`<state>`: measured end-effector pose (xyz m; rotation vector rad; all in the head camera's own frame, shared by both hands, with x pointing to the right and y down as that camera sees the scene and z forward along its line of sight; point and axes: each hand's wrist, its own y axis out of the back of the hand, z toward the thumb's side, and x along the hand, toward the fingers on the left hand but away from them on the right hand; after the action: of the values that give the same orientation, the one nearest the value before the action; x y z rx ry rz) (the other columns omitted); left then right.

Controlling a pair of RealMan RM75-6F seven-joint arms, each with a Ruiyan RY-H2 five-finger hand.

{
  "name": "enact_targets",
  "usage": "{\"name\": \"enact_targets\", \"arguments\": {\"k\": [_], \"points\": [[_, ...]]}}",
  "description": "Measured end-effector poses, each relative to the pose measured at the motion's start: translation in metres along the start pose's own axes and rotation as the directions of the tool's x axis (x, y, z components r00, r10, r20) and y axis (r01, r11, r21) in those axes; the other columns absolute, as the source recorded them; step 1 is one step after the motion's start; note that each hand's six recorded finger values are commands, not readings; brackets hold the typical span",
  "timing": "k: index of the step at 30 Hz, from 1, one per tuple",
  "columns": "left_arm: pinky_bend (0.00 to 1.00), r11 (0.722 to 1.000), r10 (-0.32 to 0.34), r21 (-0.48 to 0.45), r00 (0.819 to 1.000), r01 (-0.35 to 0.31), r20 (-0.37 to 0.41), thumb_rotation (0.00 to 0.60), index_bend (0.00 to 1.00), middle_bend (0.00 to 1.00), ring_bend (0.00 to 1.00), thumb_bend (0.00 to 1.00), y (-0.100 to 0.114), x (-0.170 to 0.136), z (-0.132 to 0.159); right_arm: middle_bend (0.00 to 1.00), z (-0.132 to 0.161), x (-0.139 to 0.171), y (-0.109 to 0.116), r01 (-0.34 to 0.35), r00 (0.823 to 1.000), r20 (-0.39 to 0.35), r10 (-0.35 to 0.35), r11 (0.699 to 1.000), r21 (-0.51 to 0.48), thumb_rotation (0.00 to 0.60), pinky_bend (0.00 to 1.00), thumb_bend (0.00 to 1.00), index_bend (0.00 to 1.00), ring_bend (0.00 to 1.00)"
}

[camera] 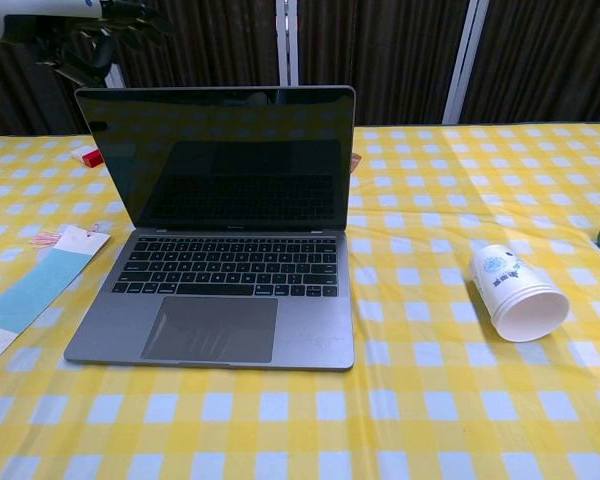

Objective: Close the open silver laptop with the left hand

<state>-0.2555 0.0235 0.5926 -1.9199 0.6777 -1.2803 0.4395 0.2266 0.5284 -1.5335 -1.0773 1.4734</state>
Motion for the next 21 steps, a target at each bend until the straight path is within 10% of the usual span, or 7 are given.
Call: {"name": "enact_targets", "arguments": {"k": [21], "points": [[0.38,0.978,-0.159,-0.128,0.986,0.164,0.053,0.600,0.21,0.33,0.32,1.00,-0.019,-0.027,0.001,0.00,0.000,-0.002,-0.001,-0.001,1.000,0.005,0.001,1.000,0.007,0.600,0.00,0.00,0.00,0.00]]}}
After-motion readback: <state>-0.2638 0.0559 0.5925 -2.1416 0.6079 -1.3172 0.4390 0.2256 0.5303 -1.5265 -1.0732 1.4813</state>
